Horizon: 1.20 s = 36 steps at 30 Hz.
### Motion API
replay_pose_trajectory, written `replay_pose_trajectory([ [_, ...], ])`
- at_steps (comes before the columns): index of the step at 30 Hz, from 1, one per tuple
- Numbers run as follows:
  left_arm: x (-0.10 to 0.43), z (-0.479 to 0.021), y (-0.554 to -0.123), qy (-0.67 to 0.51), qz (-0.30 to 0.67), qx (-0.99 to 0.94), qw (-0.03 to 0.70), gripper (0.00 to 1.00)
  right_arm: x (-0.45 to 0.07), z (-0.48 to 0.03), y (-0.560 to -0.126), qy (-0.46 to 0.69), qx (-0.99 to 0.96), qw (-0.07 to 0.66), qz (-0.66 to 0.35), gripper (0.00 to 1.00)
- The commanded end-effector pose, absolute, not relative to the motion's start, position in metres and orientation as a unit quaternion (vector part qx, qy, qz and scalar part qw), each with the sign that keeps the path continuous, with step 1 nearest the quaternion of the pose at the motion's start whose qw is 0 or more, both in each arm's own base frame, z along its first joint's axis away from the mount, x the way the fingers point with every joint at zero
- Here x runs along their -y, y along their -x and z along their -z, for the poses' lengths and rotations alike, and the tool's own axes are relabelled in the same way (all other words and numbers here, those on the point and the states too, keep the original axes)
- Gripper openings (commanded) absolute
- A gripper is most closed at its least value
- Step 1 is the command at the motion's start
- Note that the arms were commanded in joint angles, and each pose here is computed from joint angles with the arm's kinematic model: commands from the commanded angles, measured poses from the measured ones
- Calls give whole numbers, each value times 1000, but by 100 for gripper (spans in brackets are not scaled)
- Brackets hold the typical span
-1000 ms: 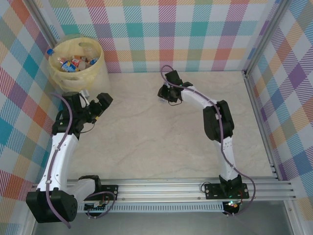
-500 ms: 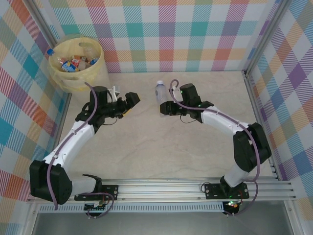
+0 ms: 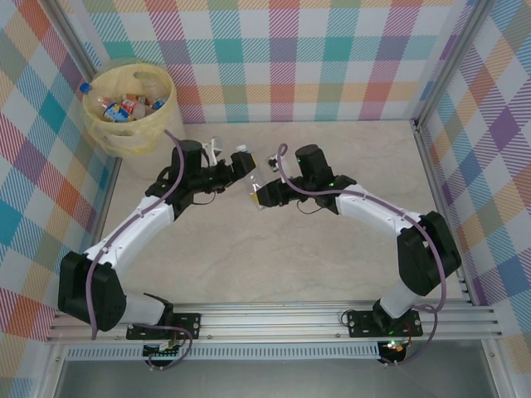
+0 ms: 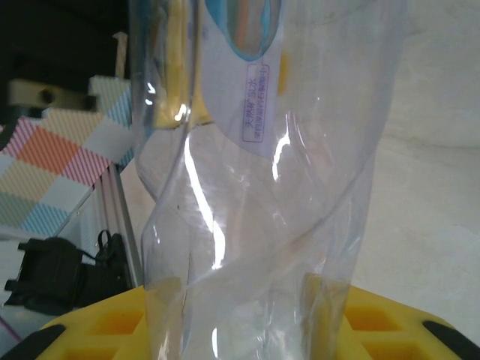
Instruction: Put the plastic bottles in the bin
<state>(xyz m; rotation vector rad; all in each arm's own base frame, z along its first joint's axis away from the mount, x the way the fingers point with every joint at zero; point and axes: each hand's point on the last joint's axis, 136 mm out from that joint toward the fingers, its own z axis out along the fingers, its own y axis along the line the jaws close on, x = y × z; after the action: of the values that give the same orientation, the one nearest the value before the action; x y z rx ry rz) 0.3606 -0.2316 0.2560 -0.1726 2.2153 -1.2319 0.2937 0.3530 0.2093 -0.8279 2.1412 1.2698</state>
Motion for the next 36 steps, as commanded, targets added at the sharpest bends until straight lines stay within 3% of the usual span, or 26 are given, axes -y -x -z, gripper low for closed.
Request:
replay_pose_trajectory([
  [1, 240, -264, -369, 62, 475, -826, 298, 100, -362, -235, -283, 351, -755, 273, -481, 40],
  [8, 245, -257, -370, 65, 473, -831, 286, 88, -367, -237, -282, 355, -756, 268, -481, 41],
  [18, 251, -259, -367, 54, 487, -828, 272, 60, -366, -234, -284, 356, -766, 260, -468, 45],
  [32, 235, -256, -381, 98, 448, -841, 288, 55, -356, -243, -286, 343, -778, 283, -444, 100],
  [36, 222, -260, -385, 114, 437, -841, 300, 55, -349, -247, -289, 337, -785, 298, -426, 100],
])
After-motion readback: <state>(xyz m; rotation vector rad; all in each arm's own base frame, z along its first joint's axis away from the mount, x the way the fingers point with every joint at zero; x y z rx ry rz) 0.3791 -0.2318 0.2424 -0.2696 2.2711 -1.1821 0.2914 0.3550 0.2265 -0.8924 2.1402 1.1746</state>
